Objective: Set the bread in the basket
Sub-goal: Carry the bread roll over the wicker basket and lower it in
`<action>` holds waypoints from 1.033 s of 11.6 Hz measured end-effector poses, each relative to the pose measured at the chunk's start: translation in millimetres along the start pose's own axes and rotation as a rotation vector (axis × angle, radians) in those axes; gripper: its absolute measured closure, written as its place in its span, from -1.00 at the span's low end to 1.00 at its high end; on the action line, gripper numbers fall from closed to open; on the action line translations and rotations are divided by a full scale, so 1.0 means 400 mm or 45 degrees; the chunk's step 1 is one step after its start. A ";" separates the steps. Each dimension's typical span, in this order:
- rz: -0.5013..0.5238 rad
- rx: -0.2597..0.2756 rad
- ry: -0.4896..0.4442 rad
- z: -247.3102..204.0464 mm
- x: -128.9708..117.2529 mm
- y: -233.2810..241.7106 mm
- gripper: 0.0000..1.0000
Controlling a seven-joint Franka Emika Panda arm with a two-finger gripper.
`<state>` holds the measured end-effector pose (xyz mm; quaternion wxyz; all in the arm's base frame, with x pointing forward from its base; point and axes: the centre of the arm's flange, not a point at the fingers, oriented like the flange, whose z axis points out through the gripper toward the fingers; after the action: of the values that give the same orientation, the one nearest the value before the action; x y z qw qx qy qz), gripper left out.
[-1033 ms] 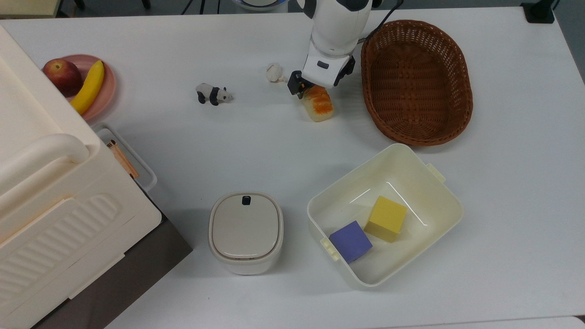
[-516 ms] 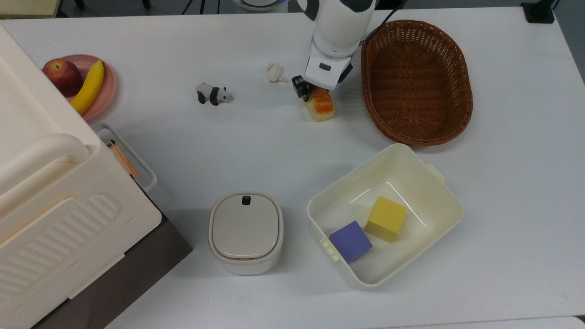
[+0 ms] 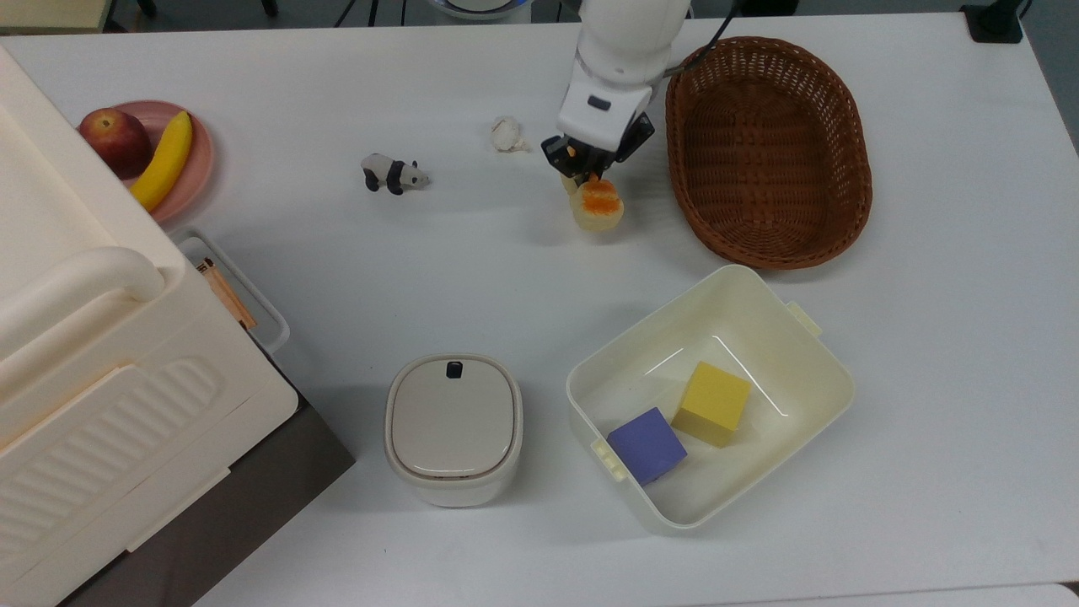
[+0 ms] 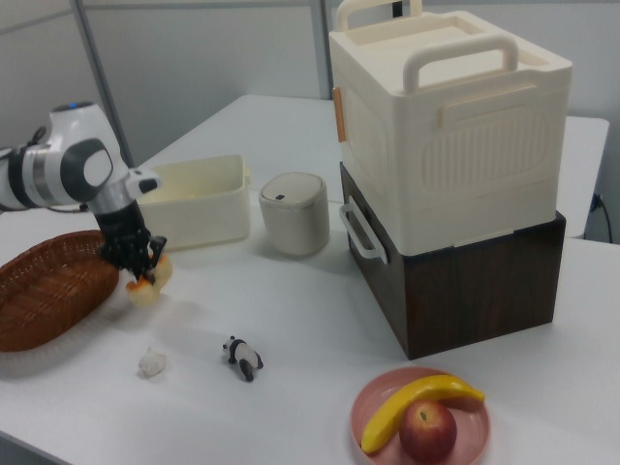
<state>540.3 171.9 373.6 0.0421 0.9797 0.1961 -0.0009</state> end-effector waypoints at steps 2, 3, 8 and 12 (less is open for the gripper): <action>0.072 -0.014 0.091 -0.102 -0.007 0.038 0.73; 0.101 -0.021 0.120 -0.156 -0.022 0.047 0.78; 0.006 0.024 0.165 -0.238 -0.037 -0.163 0.79; -0.156 0.053 0.120 -0.195 -0.051 -0.424 0.72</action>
<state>455.3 326.7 437.8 0.0122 0.9655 0.2573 0.0385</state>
